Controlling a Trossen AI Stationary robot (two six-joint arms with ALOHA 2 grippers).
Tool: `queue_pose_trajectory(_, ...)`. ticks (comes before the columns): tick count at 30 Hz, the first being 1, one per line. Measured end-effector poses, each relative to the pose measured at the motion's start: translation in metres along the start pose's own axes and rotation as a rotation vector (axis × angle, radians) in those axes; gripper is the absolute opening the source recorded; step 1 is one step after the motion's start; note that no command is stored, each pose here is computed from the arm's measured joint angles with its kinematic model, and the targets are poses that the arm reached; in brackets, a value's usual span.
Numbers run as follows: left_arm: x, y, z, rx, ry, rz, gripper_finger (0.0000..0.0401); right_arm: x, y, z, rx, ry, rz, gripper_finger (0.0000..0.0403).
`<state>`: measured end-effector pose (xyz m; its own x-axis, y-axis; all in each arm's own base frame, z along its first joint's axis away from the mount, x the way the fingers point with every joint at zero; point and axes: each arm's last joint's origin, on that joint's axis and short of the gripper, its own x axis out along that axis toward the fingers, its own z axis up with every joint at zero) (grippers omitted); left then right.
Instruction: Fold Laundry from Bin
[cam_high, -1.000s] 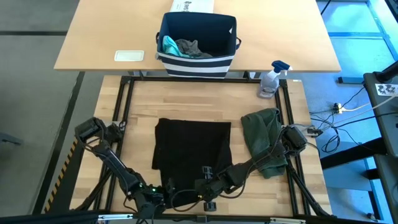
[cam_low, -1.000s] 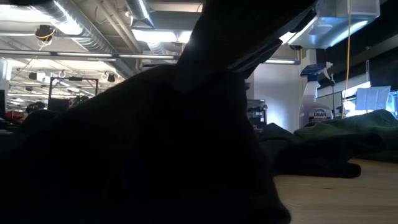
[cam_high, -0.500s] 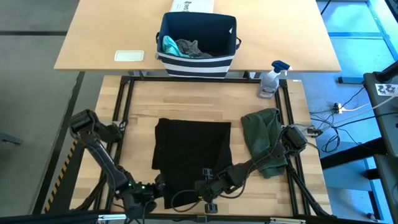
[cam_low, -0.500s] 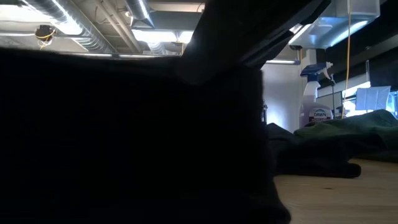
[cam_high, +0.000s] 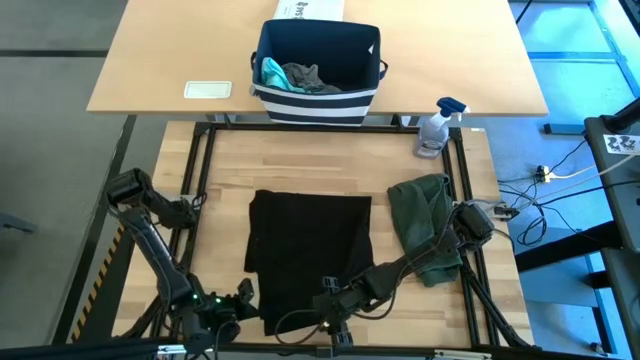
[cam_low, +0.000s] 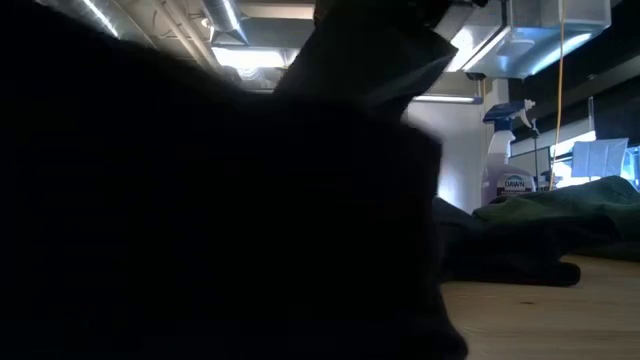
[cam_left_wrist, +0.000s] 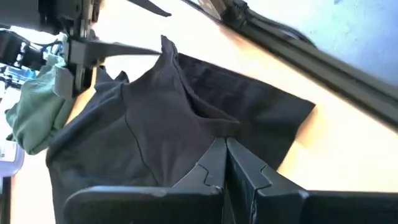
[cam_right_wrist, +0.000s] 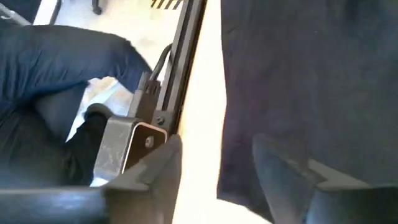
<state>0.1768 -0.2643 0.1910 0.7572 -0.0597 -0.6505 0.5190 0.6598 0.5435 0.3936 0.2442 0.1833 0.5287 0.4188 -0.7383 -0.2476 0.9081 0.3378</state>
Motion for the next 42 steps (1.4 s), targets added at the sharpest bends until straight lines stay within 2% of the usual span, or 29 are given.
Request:
queue_pose_trajectory(4,-0.004,-0.003,0.001,-0.034,-0.01,-0.01,0.0,-0.005,-0.001,0.003,-0.026,0.012,-0.086,0.0234)
queue_pose_trajectory(10,-0.005,-0.011,-0.001,-0.081,0.004,-0.075,0.0,-0.013,-0.001,0.007,-0.043,0.05,-0.185,0.0241)
queue_pose_trajectory(17,0.003,-0.019,-0.004,-0.108,0.032,-0.16,0.0004,-0.015,-0.001,0.008,-0.051,0.057,-0.205,0.0241)
queue_pose_trajectory(24,0.005,-0.018,0.003,-0.17,-0.021,-0.185,0.0044,-0.015,-0.001,0.008,-0.051,0.06,-0.211,0.0241)
queue_pose_trajectory(27,0.005,-0.017,0.002,-0.14,-0.022,-0.156,0.006,-0.015,-0.001,0.008,-0.052,0.059,-0.212,0.0241)
queue_pose_trajectory(34,0.008,-0.007,-0.004,-0.088,0.029,0.066,0.0074,-0.015,0.002,-0.004,-0.102,0.119,-0.301,0.0241)
queue_pose_trajectory(42,0.03,0.019,-0.028,-0.071,0.202,0.115,0.0075,-0.009,0.024,-0.025,-0.245,0.074,-0.46,0.0241)
